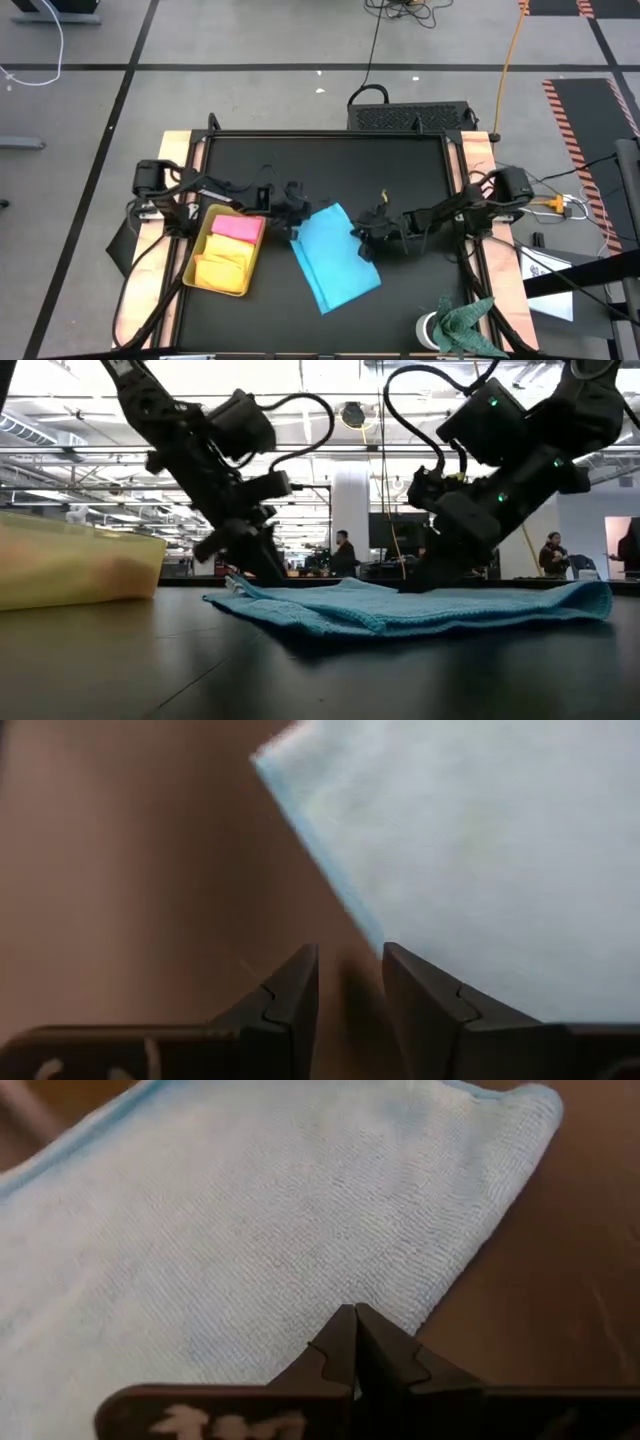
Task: Fold microfiber towels
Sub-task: Fold the blue microfiber towel
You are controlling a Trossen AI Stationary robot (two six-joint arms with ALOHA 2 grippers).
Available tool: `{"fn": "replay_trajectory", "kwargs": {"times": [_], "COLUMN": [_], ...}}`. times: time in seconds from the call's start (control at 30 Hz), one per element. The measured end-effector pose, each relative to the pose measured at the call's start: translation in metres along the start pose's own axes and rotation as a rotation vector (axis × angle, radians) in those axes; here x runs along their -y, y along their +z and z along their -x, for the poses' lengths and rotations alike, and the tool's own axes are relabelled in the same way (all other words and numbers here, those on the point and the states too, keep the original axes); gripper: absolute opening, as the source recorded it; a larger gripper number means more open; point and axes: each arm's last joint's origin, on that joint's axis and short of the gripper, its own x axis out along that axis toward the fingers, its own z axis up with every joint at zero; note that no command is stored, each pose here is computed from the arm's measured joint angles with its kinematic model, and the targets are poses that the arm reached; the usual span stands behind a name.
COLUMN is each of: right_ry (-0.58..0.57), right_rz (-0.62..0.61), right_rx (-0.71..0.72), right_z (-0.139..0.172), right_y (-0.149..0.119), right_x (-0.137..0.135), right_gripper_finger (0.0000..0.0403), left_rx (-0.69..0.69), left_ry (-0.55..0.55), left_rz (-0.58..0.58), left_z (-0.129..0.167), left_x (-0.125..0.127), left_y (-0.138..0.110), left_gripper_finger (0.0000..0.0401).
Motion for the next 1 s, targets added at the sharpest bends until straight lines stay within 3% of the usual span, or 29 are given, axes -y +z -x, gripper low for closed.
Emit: {"fn": "replay_trajectory", "kwargs": {"times": [0.1, 0.23, 0.33, 0.43, 0.5, 0.67, 0.77, 0.87, 1.0], "right_ry": [-0.046, -0.146, -0.142, -0.085, -0.027, 0.142, 0.131, 0.096, 0.074], "right_rz": [-0.043, -0.203, -0.285, -0.331, -0.292, -0.052, 0.038, 0.083, 0.118], "right_rx": [-0.031, -0.023, 0.025, 0.081, 0.102, 0.135, 0.14, 0.133, 0.101], "right_z": [0.0, 0.017, 0.033, 0.045, 0.046, 0.034, 0.023, 0.017, 0.016], "right_y": [-0.009, -0.028, -0.04, -0.028, -0.014, 0.023, 0.039, 0.047, 0.047], "right_x": [-0.006, -0.029, -0.049, -0.065, -0.07, -0.058, -0.032, -0.009, -0.001], "right_gripper_finger": [0.0, 0.0, 0.0, 0.0, 0.0, 0.0, 0.0, 0.0005, 0.0008], "left_rx": [0.048, 0.088, 0.094, 0.121, 0.131, 0.03, -0.029, 0.051, 0.082], "left_ry": [0.032, 0.086, 0.127, 0.107, 0.044, -0.084, -0.084, -0.074, -0.149], "left_rz": [-0.024, -0.09, -0.099, -0.086, -0.052, 0.068, 0.178, 0.385, 0.606], "left_z": [-0.009, -0.009, 0.004, 0.018, 0.022, 0.025, 0.025, 0.025, 0.017], "left_x": [-0.012, -0.024, -0.028, -0.026, -0.019, -0.003, 0.002, 0.0, -0.001], "left_y": [-0.001, 0.004, 0.011, 0.018, 0.02, 0.012, 0.008, 0.017, 0.018], "left_gripper_finger": [0.0118, 0.0118, 0.0118, 0.0118, 0.0118, 0.0118, 0.0118, 0.0118, 0.0118]}}
